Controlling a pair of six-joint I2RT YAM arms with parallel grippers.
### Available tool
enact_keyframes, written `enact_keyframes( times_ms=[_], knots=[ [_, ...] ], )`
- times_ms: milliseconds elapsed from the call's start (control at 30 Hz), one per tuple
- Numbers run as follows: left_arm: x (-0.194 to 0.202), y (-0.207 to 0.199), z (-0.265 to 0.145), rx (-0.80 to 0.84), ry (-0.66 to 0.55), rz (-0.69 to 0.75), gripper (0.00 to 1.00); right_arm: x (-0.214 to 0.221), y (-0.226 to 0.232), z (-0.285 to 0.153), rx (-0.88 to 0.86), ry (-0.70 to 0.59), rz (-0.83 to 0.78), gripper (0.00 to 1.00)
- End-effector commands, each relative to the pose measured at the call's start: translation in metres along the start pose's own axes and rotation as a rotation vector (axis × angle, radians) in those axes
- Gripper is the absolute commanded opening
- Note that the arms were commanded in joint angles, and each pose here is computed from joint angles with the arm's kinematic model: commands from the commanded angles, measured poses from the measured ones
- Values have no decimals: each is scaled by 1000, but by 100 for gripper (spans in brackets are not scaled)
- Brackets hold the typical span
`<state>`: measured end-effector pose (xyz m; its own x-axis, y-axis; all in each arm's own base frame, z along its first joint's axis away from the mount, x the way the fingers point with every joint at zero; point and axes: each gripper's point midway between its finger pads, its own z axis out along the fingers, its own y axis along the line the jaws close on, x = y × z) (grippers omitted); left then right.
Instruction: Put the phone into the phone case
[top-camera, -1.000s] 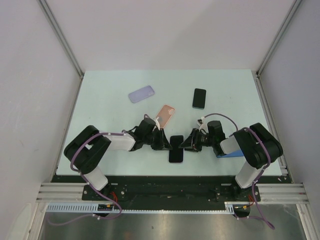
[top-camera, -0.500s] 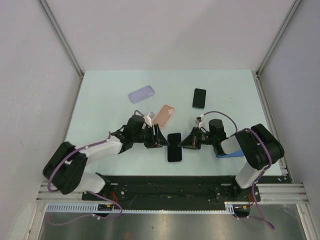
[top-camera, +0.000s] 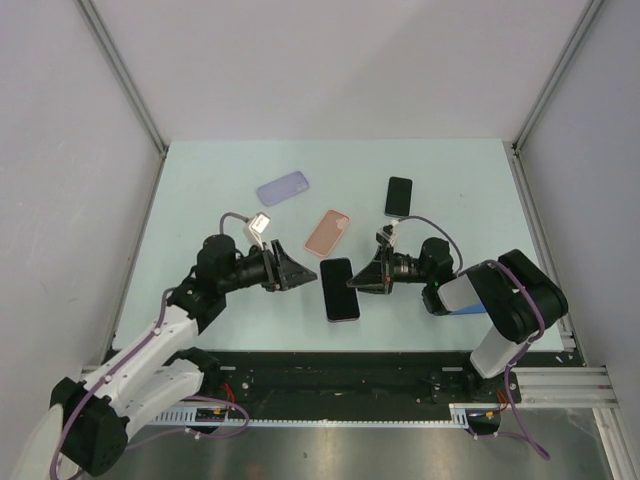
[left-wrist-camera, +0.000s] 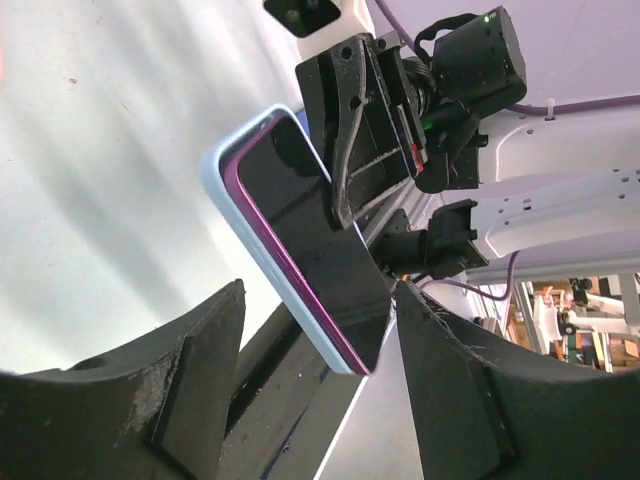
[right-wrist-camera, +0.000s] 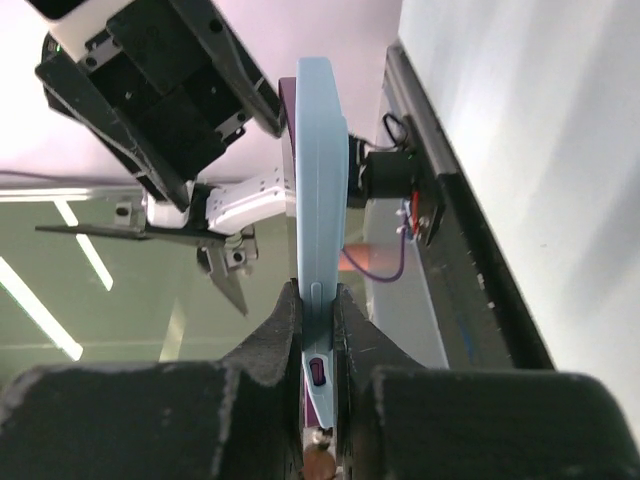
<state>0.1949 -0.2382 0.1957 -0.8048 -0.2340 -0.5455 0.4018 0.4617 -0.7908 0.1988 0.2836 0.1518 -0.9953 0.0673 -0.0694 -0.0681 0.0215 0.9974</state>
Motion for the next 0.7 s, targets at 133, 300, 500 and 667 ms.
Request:
enact_keyframes(
  times_ms=[133,300,500,667],
  knots=[
    [16,-2,4,108,34,-66,64,37,85,4,-254,94,-302,0],
    [14,-7,6,150,31,-71,62,43,94,10,-276,107,-303,0],
    [13,-11,5,179,14,-84,50,49,91,15,-276,124,-286,0],
    [16,-9,6,182,17,-103,22,49,85,19,-267,130,-271,3]
  ],
)
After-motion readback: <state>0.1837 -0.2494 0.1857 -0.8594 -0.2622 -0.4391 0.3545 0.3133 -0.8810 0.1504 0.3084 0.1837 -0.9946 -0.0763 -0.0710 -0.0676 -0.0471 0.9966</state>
